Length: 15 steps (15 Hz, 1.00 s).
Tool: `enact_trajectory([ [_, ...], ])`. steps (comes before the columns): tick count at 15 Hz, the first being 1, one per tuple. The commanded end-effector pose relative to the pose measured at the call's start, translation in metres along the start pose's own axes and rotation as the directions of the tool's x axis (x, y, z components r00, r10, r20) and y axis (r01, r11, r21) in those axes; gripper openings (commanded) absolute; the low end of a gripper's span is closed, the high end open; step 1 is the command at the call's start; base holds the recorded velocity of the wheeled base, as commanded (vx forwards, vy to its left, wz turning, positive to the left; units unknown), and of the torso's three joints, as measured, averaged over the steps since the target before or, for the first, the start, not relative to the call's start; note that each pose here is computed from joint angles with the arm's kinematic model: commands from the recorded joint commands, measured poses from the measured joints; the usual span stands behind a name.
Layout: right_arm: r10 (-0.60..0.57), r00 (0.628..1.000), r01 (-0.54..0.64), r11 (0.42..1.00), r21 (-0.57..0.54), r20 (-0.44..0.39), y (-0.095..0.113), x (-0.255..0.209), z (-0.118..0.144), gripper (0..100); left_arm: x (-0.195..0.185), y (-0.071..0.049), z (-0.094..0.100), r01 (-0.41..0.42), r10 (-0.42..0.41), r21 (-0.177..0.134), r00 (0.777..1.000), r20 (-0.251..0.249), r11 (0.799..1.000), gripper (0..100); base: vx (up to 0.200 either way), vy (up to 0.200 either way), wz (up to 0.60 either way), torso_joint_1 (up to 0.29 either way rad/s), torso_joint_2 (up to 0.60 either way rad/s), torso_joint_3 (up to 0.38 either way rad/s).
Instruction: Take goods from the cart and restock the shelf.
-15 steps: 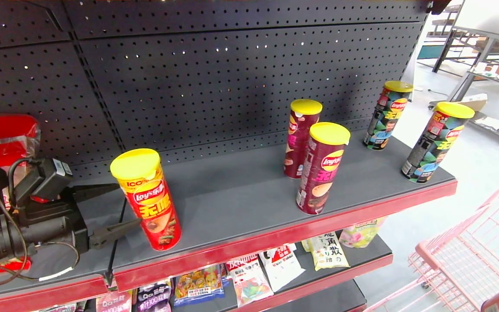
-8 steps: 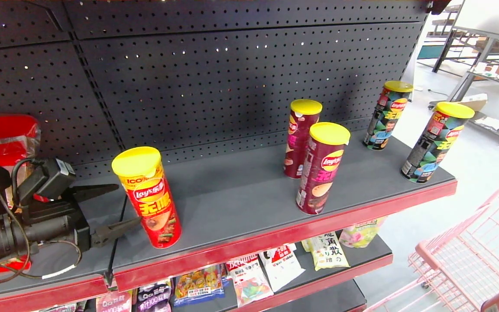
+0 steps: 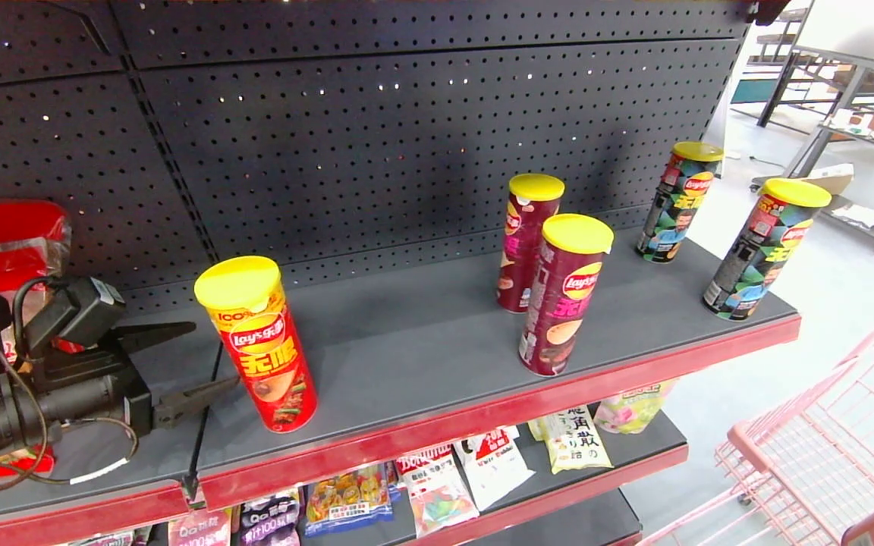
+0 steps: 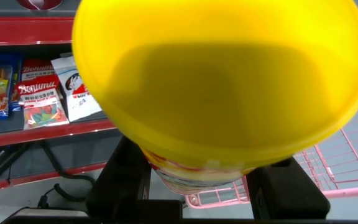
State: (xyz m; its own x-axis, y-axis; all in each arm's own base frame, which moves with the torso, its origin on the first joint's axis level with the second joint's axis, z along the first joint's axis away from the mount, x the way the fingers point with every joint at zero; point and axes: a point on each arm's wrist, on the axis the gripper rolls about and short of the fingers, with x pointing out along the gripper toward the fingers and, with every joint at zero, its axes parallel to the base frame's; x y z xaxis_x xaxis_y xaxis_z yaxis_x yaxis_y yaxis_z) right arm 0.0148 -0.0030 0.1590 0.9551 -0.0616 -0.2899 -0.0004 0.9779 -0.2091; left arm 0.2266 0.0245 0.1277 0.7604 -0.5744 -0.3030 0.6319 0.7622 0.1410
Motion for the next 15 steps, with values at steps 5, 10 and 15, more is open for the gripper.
enact_trajectory([
  [5, 0.026, 0.999, -0.026, 1.0, -0.009, -0.02, 0.002, 0.002, -0.005, 0, -0.03, -0.008, 0.022, -0.153, 0.158, -0.106, 0.986, 0.043, 0.983, 100, 0.0, 0.0, 0.0, 0.0, 0.0, 0.0],
  [10, 0.03, 0.998, -0.03, 0.999, -0.012, -0.058, 0.003, 0.009, -0.002, 0, -0.098, -0.065, 0.04, -0.438, 0.45, -0.331, 0.892, -0.043, 0.836, 100, 0.0, 0.0, 0.0, 0.0, 0.0, 0.0],
  [15, 0.035, 0.998, -0.035, 0.999, -0.009, -0.049, 0.004, 0.015, 0.004, 0, -0.167, -0.155, 0.029, -0.465, 0.423, -0.308, 0.885, -0.195, 0.83, 100, 0.0, 0.0, 0.0, 0.0, 0.0, 0.0],
])
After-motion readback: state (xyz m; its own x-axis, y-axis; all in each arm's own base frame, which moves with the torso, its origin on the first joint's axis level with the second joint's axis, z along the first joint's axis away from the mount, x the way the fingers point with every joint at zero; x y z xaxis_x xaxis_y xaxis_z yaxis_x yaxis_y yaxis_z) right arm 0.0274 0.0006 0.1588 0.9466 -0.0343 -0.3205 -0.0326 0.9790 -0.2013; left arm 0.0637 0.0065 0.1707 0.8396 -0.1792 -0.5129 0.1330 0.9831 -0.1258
